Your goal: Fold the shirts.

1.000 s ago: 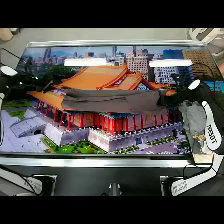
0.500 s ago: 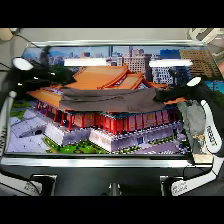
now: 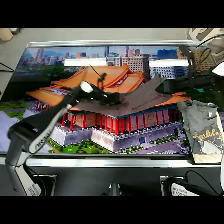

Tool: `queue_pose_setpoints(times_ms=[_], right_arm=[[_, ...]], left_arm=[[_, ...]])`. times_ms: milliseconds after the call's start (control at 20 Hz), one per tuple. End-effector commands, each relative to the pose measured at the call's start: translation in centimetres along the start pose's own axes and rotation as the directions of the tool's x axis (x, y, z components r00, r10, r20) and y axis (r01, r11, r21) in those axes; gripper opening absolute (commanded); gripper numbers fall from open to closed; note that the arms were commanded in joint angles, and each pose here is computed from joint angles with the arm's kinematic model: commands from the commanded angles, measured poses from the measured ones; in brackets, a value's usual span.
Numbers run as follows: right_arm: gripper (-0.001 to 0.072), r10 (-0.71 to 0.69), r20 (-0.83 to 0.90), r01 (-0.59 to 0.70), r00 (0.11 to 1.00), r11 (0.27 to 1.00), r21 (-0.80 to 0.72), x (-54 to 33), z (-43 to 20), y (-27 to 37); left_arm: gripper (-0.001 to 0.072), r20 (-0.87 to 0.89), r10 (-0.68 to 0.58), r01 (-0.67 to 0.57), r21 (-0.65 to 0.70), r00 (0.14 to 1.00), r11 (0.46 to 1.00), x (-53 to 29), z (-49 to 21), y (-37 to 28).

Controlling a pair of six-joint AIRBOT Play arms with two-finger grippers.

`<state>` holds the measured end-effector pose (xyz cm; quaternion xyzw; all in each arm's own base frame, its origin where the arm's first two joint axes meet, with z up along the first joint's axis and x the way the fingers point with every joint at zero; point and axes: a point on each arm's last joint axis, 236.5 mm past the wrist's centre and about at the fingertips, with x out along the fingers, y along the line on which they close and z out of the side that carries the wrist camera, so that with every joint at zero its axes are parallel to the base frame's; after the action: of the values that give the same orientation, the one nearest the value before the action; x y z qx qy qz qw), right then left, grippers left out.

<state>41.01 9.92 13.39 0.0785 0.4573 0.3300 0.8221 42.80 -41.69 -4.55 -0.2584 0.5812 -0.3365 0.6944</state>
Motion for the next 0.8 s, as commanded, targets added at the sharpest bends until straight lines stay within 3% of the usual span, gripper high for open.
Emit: queue_pose_setpoints(times_ms=[0,150,250,350,500,650,700,750], right_arm=[[0.0016,0.005,0.000,-0.005,1.000,0.999,-0.041,-2.6,-0.5,3.0],[0.0016,-0.010,0.043,0.012,0.999,0.999,-0.033,-2.6,0.5,2.5],[0.0016,-0.002,0.103,0.006,0.995,0.999,-0.038,-1.8,2.3,2.9],[0.0016,0.023,0.122,-0.014,0.992,0.997,-0.075,1.1,3.6,4.6],[0.0017,0.101,0.107,-0.088,0.989,0.989,-0.121,8.6,4.5,8.4],[0.0018,0.215,0.080,-0.207,0.973,0.973,-0.098,18.3,3.4,12.5],[0.0046,0.251,0.081,-0.246,0.965,0.967,-0.070,21.3,2.8,13.5],[0.0263,0.291,0.095,-0.288,0.952,0.957,-0.042,23.8,2.4,14.4]], left_arm=[[0.0025,-0.015,-0.104,0.102,-0.111,0.994,0.989,5.5,-3.2,-3.4],[0.0024,-0.023,-0.136,0.131,-0.160,0.990,0.978,6.7,-3.9,-3.7],[0.0021,0.020,-0.130,0.131,-0.063,0.991,0.989,3.6,-1.1,-3.1],[0.0021,0.090,0.008,-0.013,0.056,0.996,0.998,-2.7,3.1,0.4],[0.0022,0.247,0.237,-0.259,0.061,0.940,0.964,-16.3,8.7,5.8],[0.0022,0.436,0.283,-0.331,0.037,0.855,0.943,-30.4,10.9,5.0],[0.0022,0.485,0.277,-0.337,0.039,0.829,0.941,-33.7,10.8,3.8],[0.0022,0.532,0.266,-0.345,0.053,0.804,0.937,-36.7,10.4,2.3]])
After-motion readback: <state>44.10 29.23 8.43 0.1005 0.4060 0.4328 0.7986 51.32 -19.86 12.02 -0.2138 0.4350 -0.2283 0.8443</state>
